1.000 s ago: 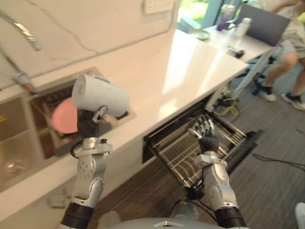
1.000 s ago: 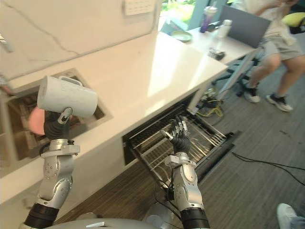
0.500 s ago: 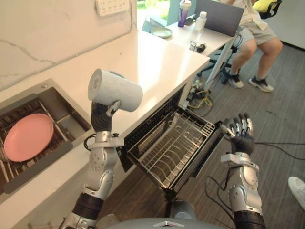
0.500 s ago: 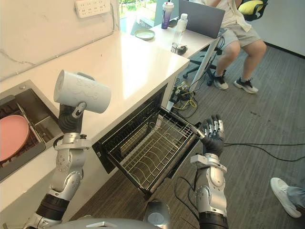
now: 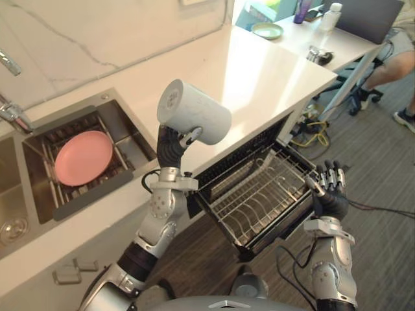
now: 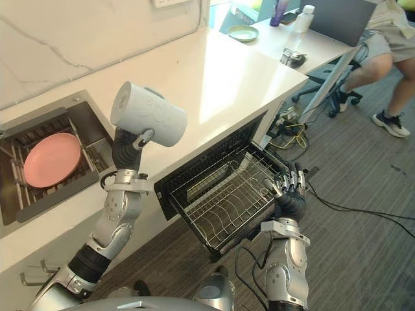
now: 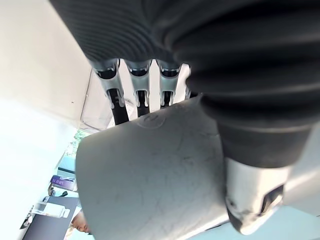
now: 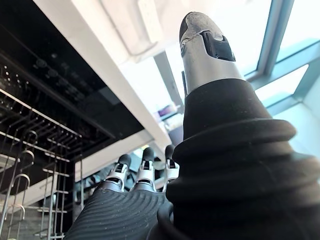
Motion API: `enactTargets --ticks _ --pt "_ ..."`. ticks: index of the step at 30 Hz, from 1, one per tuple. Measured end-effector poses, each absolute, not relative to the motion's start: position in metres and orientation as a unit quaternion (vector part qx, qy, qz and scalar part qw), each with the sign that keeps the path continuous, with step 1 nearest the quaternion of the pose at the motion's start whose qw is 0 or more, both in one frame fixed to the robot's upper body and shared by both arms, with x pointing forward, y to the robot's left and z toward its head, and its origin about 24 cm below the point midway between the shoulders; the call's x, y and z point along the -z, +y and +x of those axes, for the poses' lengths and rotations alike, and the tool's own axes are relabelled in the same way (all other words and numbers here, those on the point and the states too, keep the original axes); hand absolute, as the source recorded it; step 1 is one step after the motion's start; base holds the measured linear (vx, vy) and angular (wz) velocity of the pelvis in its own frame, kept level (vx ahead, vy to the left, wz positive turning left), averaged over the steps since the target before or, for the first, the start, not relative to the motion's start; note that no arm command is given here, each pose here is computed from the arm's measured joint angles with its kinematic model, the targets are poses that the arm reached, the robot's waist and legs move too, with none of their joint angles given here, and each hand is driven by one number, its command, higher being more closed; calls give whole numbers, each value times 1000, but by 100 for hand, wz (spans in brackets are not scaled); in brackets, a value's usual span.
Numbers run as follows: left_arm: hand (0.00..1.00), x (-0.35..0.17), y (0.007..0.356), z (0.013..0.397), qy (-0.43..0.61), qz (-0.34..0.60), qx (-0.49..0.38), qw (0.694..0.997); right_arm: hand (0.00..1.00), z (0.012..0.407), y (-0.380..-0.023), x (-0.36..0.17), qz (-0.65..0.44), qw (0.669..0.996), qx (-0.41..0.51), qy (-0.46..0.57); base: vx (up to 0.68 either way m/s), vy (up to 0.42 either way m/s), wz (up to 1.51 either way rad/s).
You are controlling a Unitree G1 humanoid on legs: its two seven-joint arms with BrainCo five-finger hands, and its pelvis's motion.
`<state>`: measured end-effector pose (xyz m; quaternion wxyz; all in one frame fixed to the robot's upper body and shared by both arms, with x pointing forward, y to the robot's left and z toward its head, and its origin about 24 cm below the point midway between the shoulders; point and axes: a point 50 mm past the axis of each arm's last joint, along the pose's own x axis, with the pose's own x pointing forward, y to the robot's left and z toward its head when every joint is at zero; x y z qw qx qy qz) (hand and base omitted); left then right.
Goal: Walk over to the sink, pick up the cup, carry it to the dishwasher, place the cup inside the dishwasher, then close the dishwasher door
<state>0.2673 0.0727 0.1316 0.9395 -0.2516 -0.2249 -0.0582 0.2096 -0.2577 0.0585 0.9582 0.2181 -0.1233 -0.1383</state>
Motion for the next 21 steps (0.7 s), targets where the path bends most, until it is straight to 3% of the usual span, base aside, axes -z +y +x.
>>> enactTargets --ticks 3,6,11,14,21 --pt "100 -120 85 267 -193 -292 44 936 0 215 -256 -64 228 955 129 -138 9 14 -36" --pt "100 -97 104 264 -136 -392 11 910 0 229 -245 -80 227 957 79 -162 73 40 -89" --pt "100 -79 121 264 -110 -599 -24 793 0 244 -242 -109 195 959 32 -206 103 9 -82" --pt "100 -80 112 264 -109 -620 -8 777 0 234 -247 -108 190 959 45 -205 71 -12 -49" --pt "100 -86 95 276 -98 -616 22 782 0 219 -250 -108 170 963 49 -202 -21 24 -12"
